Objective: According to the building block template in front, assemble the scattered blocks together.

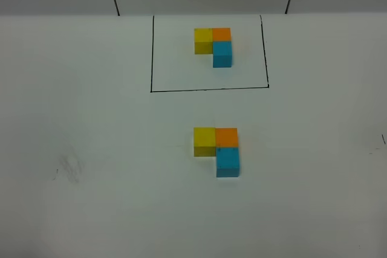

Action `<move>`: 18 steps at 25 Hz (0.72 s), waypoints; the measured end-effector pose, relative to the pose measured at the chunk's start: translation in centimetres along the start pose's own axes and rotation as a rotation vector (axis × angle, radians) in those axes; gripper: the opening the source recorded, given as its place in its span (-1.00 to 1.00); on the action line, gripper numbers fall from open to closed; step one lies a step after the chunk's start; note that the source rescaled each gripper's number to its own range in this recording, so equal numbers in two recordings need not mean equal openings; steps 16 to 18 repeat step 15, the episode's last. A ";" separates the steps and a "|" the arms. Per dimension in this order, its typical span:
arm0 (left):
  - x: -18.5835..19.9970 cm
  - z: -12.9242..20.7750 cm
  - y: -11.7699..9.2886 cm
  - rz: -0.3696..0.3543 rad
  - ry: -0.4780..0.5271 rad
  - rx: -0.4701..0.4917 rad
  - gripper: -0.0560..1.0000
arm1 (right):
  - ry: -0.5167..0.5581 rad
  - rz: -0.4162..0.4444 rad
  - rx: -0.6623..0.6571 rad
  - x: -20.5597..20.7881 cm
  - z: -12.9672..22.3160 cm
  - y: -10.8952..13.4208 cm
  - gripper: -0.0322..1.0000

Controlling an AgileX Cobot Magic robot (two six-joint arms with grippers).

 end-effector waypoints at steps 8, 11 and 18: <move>0.0 0.0 0.0 0.000 0.000 0.000 0.18 | -0.012 -0.016 0.004 0.0 -0.1 0.0 0.16; 0.0 0.0 0.0 0.000 0.000 0.000 0.18 | -0.018 -0.030 0.012 0.0 -0.1 0.1 0.04; 0.0 0.0 0.0 0.000 0.000 0.000 0.18 | -0.019 -0.030 0.012 0.0 -0.1 0.1 -0.10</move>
Point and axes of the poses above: a point on each arm's last joint axis where the gripper is mounted, x pointing back along that axis away from the gripper, y along the wrist's bending axis when the last joint is at zero, z = x × y, the point moved 4 cm from there along -x, pointing out along that axis toward the gripper, and after that the axes turned 15 degrees about x, right-handed, at the moved point
